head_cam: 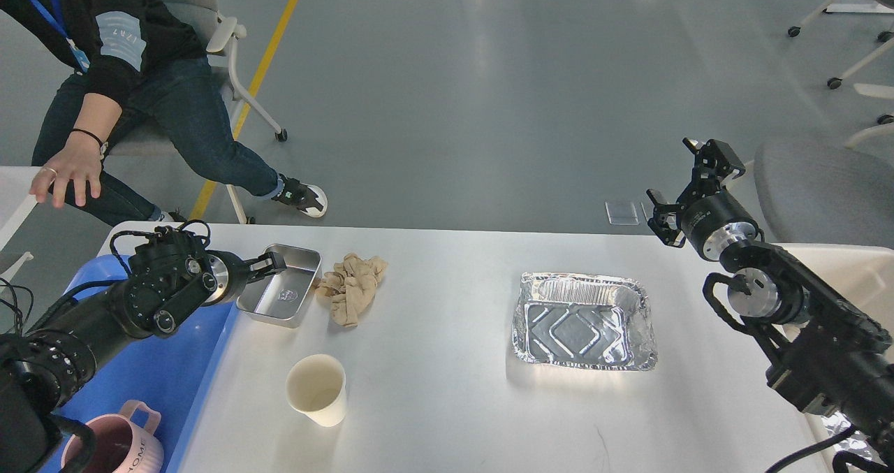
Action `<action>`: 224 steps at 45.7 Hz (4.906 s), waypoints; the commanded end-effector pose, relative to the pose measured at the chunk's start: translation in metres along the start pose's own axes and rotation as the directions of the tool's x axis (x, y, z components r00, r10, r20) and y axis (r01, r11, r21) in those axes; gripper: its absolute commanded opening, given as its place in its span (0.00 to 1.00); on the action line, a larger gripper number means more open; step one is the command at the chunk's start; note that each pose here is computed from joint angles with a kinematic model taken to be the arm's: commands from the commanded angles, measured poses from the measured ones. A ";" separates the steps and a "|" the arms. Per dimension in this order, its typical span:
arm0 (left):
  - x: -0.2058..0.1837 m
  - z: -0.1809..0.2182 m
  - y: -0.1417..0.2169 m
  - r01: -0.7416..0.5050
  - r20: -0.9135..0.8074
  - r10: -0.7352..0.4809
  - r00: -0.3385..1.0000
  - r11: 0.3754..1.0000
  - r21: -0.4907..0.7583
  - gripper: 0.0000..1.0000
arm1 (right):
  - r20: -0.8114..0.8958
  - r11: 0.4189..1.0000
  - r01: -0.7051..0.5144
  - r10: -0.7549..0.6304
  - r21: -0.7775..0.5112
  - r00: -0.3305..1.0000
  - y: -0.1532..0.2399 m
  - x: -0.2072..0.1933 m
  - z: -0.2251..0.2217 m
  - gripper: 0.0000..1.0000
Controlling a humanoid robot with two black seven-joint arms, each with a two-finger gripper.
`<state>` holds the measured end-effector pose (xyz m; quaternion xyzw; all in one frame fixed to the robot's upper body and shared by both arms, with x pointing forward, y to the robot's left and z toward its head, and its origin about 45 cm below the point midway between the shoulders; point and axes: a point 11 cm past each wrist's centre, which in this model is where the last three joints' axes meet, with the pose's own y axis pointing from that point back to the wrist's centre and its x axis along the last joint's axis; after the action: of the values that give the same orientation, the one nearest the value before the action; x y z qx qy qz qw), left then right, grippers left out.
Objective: Tidy desktop
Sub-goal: 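Reach the left gripper to the steel tray rim and grasp it, then lift the steel tray up and away with the left gripper, then lower the steel tray into the blue tray and release it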
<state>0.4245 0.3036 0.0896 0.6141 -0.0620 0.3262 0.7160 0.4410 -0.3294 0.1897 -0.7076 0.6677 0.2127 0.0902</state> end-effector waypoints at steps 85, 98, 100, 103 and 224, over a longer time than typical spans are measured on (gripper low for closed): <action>-0.018 -0.002 -0.005 0.053 0.061 -0.057 0.996 0.997 0.060 0.19 | -0.004 1.000 -0.011 0.010 -0.005 1.000 0.007 0.008 0.002 1.00; -0.021 0.000 -0.005 0.083 0.061 -0.088 0.994 0.994 0.073 0.01 | -0.004 1.000 -0.012 0.012 -0.008 1.000 0.008 0.009 0.003 1.00; -0.020 -0.001 -0.005 0.085 0.055 -0.089 0.994 0.994 0.072 0.00 | -0.004 1.000 -0.012 0.012 -0.008 1.000 0.008 0.009 0.003 1.00; -0.020 -0.002 -0.004 0.088 0.053 -0.092 0.994 0.994 0.070 0.00 | -0.003 1.000 -0.014 0.014 -0.010 1.000 0.009 0.010 0.005 1.00; 0.140 -0.161 0.208 0.064 0.010 -0.068 0.998 0.976 0.206 0.00 | -0.016 1.000 -0.021 0.021 0.013 1.000 0.012 0.017 -0.009 1.00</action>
<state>0.3725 0.5076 0.3103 0.6862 -0.0212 0.2894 0.6670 0.4314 -0.3501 0.1927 -0.7012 0.6776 0.2036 0.0873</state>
